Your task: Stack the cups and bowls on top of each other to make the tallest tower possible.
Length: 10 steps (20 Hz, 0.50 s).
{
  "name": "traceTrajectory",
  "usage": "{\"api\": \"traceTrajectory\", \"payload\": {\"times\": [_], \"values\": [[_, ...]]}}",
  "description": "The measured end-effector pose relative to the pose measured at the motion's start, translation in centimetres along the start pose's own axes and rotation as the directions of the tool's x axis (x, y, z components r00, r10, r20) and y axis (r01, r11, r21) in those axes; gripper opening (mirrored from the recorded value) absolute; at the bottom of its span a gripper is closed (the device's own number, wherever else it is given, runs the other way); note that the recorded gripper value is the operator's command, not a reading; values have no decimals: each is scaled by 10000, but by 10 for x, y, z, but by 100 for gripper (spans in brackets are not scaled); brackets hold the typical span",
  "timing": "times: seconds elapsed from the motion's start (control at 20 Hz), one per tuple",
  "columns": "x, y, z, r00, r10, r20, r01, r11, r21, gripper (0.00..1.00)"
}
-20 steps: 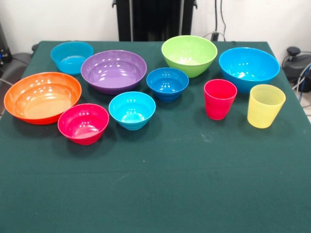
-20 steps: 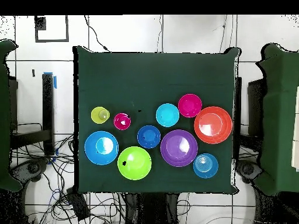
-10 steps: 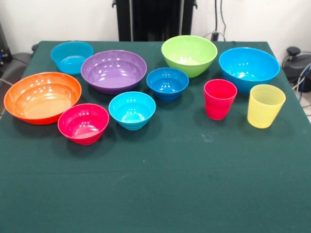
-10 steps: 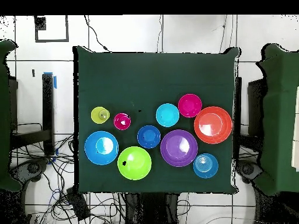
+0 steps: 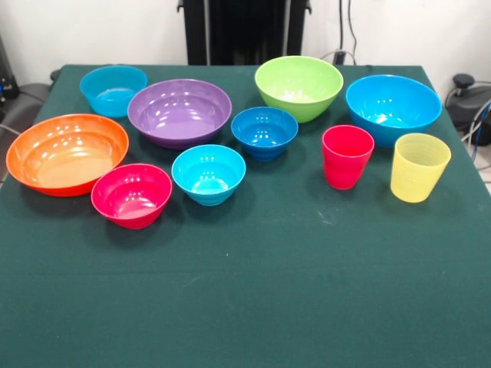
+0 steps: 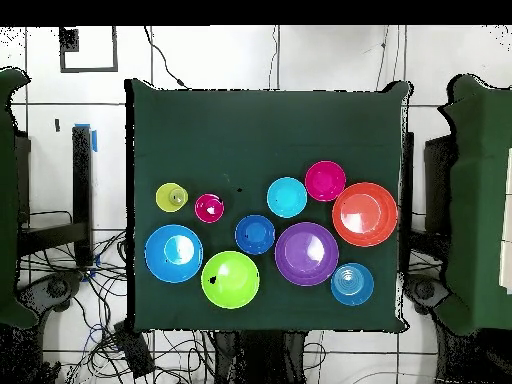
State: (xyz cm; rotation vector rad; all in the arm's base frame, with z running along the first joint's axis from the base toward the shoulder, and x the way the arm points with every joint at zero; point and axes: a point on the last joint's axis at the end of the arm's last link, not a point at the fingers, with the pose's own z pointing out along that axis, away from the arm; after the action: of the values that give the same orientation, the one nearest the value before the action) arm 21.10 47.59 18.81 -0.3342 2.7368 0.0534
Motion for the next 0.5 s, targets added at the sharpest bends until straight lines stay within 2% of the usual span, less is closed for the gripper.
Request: {"api": "traceTrajectory", "payload": {"times": [0.5], "values": [[11, -4, 13, 9999, -128, -45, 129, 9997, 189, 100]]}}
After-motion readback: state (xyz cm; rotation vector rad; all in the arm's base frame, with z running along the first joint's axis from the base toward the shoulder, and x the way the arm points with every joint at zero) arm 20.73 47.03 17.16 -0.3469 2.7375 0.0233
